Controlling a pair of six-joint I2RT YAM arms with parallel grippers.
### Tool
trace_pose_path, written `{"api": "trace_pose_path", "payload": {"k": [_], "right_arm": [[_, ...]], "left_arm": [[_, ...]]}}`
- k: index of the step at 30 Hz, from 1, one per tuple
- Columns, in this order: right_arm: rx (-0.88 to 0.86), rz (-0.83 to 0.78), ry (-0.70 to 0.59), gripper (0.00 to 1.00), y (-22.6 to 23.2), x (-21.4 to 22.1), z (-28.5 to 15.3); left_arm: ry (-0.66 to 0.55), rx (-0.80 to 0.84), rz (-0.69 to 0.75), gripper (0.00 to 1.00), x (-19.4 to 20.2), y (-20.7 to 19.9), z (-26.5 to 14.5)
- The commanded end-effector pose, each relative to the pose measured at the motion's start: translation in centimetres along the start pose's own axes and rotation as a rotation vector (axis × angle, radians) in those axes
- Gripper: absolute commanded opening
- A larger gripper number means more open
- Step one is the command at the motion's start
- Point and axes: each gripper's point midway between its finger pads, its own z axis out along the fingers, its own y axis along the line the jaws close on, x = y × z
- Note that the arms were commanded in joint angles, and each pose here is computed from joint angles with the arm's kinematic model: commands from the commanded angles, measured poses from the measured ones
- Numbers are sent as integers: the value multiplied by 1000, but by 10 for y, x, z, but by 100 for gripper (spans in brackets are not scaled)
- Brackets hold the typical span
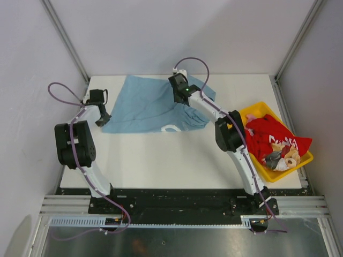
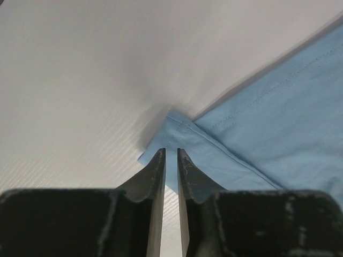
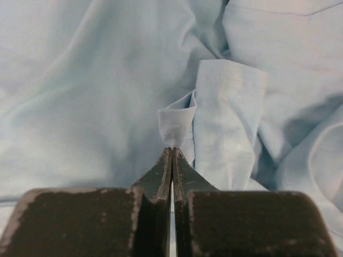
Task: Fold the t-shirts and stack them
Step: Flatten out the tshirt
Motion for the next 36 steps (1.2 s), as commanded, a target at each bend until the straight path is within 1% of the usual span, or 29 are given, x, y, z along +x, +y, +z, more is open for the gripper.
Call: {"api": "trace_pose_path", "payload": {"k": [1,13,18,27,30,34,36], "right_arm": [[-27,93,-149,0,3,-63,-60],[-61,125,-149,0,5,-56,-101],[-68,137,-150,0,2,-53,-112],[-74,144,-142,0,3,-49,-118],[-77,142,-143,0,5,-49,-119],[-74,139,-139,0,5,-47,-120],[-72,141,-135,0,4,-45,-120]], "left_arm": [[-28,4,-40,19,-17,-4,3],[-29,-23,-19,29,-26,-5,20],[-15,-35,-3,30,-24,-5,29],[38,-48,-9,28,-5,-4,42],[44,-49,-9,23,-3,-3,43],[39,-41,-12,4,-6,-5,41],[27,-32,-17,1,-11,-7,37]]}}
